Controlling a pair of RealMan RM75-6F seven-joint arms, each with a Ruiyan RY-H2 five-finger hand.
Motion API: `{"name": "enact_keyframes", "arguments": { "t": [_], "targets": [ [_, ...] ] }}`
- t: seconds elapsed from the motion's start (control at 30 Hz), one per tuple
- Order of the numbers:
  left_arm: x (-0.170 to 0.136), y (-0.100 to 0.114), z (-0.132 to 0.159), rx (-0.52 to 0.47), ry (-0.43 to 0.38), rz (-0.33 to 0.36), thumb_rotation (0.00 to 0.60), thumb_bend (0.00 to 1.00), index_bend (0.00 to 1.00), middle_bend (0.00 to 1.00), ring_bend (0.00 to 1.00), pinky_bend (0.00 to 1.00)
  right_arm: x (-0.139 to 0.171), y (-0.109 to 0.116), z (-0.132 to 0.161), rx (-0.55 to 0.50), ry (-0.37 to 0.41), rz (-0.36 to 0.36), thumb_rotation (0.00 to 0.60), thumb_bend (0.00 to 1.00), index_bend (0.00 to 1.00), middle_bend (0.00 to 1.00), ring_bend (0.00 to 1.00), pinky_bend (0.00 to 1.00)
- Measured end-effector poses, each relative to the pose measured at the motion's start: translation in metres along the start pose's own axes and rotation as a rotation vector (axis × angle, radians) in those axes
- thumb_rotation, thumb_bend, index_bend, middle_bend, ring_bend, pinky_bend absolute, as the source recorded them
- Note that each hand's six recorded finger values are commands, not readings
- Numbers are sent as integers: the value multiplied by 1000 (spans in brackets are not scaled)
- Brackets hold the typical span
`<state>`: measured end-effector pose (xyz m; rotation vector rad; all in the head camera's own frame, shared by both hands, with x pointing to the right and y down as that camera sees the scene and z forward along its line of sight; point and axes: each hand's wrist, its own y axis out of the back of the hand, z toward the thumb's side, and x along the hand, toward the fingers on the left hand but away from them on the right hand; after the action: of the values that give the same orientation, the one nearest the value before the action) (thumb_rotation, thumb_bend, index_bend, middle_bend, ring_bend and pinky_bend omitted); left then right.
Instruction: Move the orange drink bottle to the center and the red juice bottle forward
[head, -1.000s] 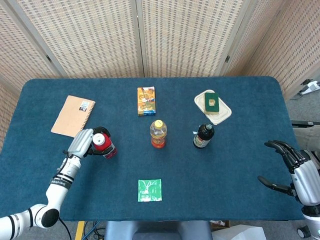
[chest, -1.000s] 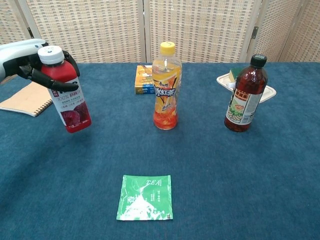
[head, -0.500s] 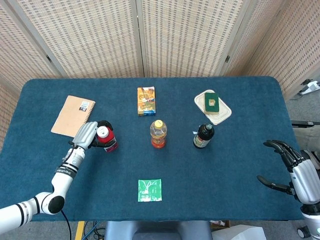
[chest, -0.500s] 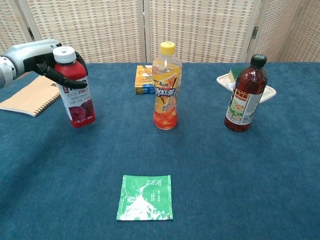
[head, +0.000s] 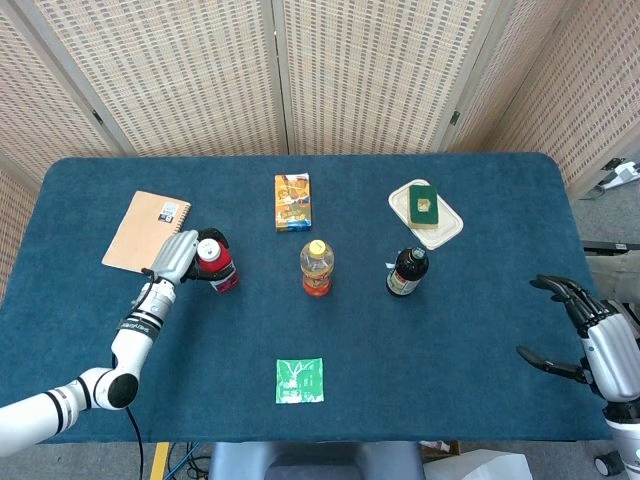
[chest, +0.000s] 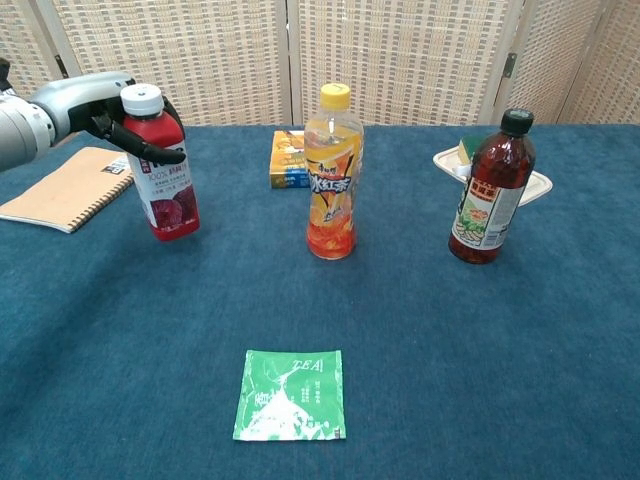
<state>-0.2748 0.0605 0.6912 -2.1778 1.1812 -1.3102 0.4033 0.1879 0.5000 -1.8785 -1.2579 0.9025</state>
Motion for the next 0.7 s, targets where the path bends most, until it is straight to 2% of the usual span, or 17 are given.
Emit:
{"name": "enact_keyframes", "arguments": {
  "t": [0.7],
  "targets": [
    [17, -10, -4, -28, 18, -15, 600, 170, 455, 423, 444, 447, -3, -1, -7, -3, -19, 8, 600, 100, 143, 246, 167, 354]
  ]
}}
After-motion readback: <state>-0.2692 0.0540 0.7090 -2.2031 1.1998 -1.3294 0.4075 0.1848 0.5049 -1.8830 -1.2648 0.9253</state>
